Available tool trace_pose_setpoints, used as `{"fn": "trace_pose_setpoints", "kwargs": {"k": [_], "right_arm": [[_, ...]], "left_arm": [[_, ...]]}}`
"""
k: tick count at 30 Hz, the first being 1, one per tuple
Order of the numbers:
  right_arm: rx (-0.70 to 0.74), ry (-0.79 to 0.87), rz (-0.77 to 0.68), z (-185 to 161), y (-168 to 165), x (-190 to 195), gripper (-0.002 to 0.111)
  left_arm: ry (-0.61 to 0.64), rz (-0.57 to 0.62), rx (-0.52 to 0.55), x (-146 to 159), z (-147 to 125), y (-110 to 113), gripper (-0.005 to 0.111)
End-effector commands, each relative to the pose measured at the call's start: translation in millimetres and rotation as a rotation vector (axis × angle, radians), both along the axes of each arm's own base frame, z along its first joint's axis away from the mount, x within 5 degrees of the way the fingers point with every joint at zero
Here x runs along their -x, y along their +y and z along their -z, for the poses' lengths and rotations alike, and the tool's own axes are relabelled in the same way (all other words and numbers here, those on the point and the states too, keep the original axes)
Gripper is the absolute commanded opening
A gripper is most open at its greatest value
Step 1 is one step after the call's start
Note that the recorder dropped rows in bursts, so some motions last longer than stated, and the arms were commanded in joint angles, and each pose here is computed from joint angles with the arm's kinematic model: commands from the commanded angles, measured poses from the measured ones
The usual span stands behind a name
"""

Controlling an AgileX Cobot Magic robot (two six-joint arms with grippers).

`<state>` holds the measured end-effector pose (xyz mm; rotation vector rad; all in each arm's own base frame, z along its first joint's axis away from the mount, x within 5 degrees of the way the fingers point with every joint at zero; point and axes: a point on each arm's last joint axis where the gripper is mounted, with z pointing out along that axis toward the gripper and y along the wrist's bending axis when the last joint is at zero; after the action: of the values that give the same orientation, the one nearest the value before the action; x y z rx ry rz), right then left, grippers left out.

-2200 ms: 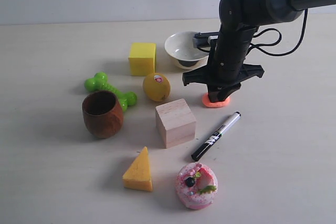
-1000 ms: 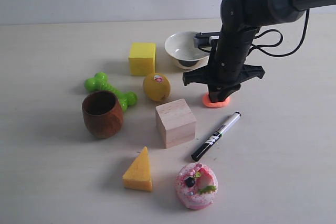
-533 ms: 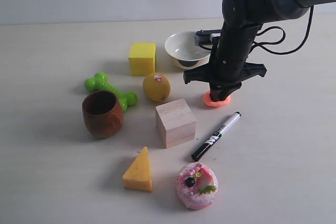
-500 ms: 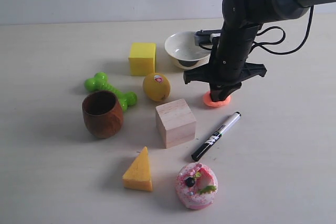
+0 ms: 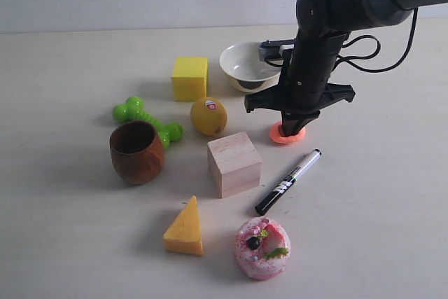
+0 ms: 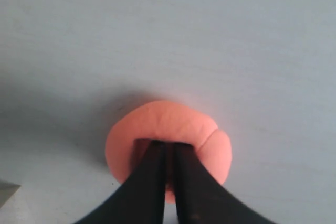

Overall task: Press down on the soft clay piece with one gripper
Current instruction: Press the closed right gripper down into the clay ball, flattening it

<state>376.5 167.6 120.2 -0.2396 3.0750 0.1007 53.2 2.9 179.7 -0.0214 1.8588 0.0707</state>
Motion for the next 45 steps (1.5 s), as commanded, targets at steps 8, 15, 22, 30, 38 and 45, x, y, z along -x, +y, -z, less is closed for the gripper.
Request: {"fn": "trace_pose_setpoints", "kwargs": {"k": [8, 15, 22, 30, 38, 45], "right_arm": [[-0.021, -0.062, -0.014, -7.0, 0.7, -4.3, 0.004], [-0.001, -0.028, -0.019, 6.7, 0.1, -3.9, 0.004], [0.003, -0.013, -0.018, 11.7, 0.0, -3.4, 0.004], [-0.041, -0.051, -0.039, -3.9, 3.0, -3.7, 0.022], [-0.049, -0.056, -0.035, -4.7, 3.6, -4.1, 0.031], [-0.052, -0.061, -0.037, -4.8, 3.9, -4.5, 0.006]], "left_arm": [[-0.015, 0.005, 0.003, 0.2, -1.1, -0.3, 0.0], [-0.015, 0.005, 0.003, 0.2, -1.1, -0.3, 0.0], [-0.015, 0.005, 0.003, 0.2, -1.1, -0.3, 0.0], [-0.015, 0.005, 0.003, 0.2, -1.1, -0.3, 0.0], [-0.015, 0.005, 0.003, 0.2, -1.1, -0.3, 0.0], [-0.015, 0.005, 0.003, 0.2, -1.1, -0.3, 0.0]]}}
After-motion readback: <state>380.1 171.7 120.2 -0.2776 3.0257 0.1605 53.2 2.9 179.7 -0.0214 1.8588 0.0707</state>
